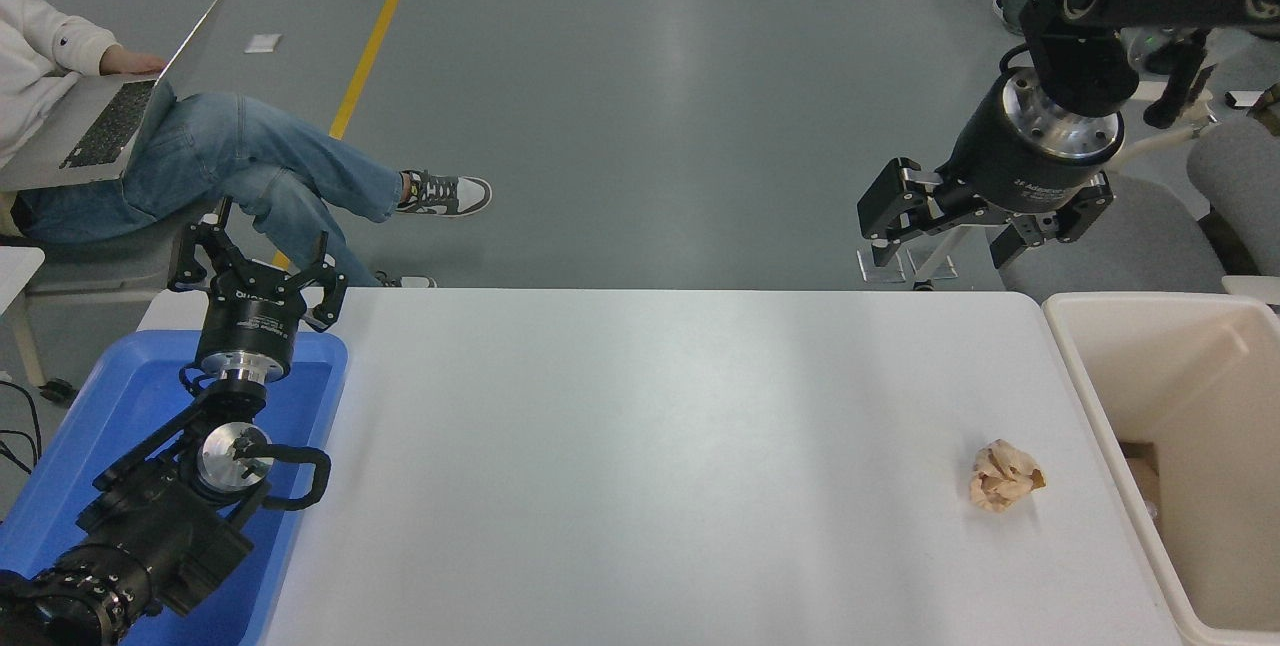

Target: Pick up paper ball place in dustbin

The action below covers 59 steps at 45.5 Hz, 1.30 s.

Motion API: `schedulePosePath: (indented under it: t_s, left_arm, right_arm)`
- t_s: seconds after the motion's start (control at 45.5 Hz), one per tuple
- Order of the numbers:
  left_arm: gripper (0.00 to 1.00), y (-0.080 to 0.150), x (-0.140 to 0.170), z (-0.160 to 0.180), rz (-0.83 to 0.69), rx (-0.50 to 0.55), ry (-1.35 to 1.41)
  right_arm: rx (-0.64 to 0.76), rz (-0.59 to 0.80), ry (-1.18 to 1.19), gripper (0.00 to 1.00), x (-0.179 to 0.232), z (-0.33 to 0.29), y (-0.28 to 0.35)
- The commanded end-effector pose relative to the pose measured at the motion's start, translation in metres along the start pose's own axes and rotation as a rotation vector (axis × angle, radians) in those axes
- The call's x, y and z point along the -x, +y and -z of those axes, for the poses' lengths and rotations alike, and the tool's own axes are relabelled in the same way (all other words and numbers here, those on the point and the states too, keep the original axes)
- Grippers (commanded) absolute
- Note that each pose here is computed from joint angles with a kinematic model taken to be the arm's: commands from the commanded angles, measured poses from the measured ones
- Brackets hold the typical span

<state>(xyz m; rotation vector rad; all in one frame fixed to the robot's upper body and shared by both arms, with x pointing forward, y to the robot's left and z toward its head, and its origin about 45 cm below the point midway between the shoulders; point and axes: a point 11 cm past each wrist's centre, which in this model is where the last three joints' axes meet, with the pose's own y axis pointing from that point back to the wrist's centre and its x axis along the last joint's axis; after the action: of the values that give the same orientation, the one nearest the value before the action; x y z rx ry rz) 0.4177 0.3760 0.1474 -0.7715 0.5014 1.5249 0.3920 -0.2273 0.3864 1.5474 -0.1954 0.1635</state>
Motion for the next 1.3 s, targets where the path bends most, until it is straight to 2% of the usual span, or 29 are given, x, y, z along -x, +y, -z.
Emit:
schedulePosePath:
  t_s: [0.0,1.275]
  left_arm:
    - [0.99,0.000,0.001,0.000,0.002,0.000,-0.001]
    - [0.99,0.000,0.000,0.001,0.000,-0.001,0.001]
  right_arm:
    - [0.000,-0.002,-0.001,1.00,0.000,0.000,0.001]
    - [0.024,0.016,-0.015,1.00,0.002,-0.010,-0.007]
